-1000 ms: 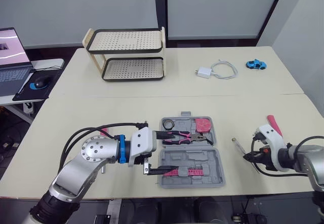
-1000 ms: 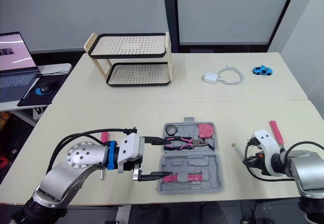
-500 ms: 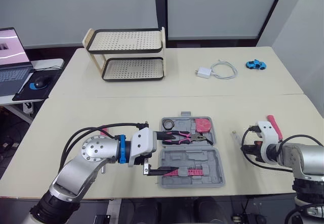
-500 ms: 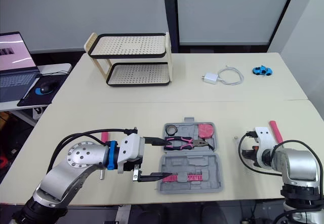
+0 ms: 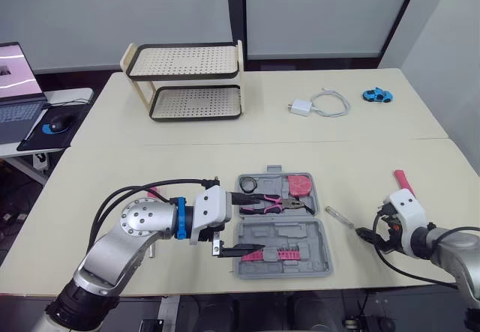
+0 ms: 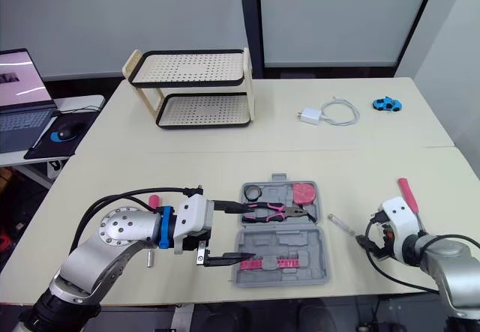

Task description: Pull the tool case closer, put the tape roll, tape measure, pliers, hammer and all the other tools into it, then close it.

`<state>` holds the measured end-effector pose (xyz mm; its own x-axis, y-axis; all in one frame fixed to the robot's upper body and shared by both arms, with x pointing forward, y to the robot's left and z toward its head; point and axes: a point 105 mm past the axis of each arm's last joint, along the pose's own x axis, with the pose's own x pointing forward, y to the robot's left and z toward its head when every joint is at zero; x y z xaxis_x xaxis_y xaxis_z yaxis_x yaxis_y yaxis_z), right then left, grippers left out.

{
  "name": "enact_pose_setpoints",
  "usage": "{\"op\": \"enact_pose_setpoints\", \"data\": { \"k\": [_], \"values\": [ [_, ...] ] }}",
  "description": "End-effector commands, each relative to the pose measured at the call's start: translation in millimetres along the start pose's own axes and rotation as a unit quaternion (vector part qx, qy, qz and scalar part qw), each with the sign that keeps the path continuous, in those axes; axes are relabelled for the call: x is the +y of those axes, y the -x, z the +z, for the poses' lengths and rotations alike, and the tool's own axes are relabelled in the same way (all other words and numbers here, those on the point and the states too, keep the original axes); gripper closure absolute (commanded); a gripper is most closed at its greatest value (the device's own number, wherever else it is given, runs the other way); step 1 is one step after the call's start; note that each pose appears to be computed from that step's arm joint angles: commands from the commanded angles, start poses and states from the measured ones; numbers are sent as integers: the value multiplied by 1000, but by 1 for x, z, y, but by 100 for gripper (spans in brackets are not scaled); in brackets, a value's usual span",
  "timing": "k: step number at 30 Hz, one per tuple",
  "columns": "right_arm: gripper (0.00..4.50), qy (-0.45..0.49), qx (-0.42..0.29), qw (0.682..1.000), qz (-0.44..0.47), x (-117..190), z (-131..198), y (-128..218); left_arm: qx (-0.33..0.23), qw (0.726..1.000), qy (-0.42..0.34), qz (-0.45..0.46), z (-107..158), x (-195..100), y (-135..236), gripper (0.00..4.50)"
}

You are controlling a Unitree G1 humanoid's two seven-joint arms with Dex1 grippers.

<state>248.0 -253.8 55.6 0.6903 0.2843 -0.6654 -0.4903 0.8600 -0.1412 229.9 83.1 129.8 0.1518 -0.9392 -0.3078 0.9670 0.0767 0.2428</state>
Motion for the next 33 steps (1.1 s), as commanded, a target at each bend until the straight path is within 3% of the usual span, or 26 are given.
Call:
{"op": "enact_pose_setpoints", "data": {
  "k": [1,5,19,22,33],
  "values": [
    [4,74,-42,996,32,12,11,0,-6,1000,-10,-2,4,-1,2,0],
    [4,88,-53,993,51,19,8,-8,-7,1000,-9,-3,3,0,2,0],
    [4,89,-46,993,56,2,6,-32,-13,1000,-4,-3,-1,-4,3,0],
    [63,88,-44,993,58,2,3,-35,-14,1000,-3,-3,-1,-4,3,0],
    [433,83,-62,993,59,6,3,-34,-13,1000,0,1,-3,-3,9,0]
  ]
}}
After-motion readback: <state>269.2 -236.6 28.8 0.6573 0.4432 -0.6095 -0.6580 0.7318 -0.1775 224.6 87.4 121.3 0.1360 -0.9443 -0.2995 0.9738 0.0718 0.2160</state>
